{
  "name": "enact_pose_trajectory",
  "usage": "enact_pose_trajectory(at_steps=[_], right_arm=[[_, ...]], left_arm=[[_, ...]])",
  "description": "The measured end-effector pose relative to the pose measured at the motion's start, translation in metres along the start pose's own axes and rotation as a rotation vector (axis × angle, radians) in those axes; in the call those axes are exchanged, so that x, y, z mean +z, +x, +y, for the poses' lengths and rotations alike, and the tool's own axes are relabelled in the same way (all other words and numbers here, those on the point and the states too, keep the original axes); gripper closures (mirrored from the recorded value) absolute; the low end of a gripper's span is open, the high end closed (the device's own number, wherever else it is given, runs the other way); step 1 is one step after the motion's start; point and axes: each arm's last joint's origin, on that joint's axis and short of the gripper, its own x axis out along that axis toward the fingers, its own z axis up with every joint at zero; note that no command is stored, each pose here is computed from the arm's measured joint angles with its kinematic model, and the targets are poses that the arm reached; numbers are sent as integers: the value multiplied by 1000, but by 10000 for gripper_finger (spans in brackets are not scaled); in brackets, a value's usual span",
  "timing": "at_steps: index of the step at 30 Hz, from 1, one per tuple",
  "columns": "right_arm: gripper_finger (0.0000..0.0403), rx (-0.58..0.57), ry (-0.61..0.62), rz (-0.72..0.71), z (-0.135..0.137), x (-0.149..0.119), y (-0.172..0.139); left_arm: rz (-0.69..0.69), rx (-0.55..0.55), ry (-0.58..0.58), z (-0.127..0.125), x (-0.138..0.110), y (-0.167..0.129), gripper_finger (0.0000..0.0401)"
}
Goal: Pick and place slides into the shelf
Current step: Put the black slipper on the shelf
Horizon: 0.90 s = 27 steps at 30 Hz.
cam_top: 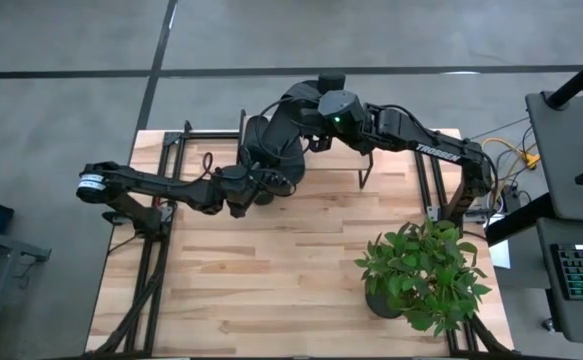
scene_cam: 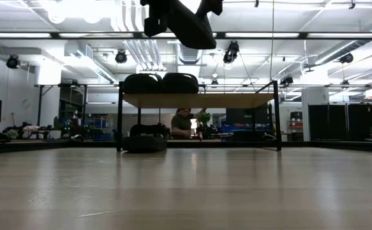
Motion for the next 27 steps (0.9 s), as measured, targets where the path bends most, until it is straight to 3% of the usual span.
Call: enact_pose_trajectory(at_steps=[10,18,27], right_arm=[[394,-7,-3,-7,-1,1,0],[395,-8,-22,-11,0,2,-1],[395,-28,-51,21,-1,0,-1]], left_arm=[[9,11,-1,3,-1,-1,358],[-2,23,-20,5,-1,-2,277],[10,18,-46,4,-2,-2,259]])
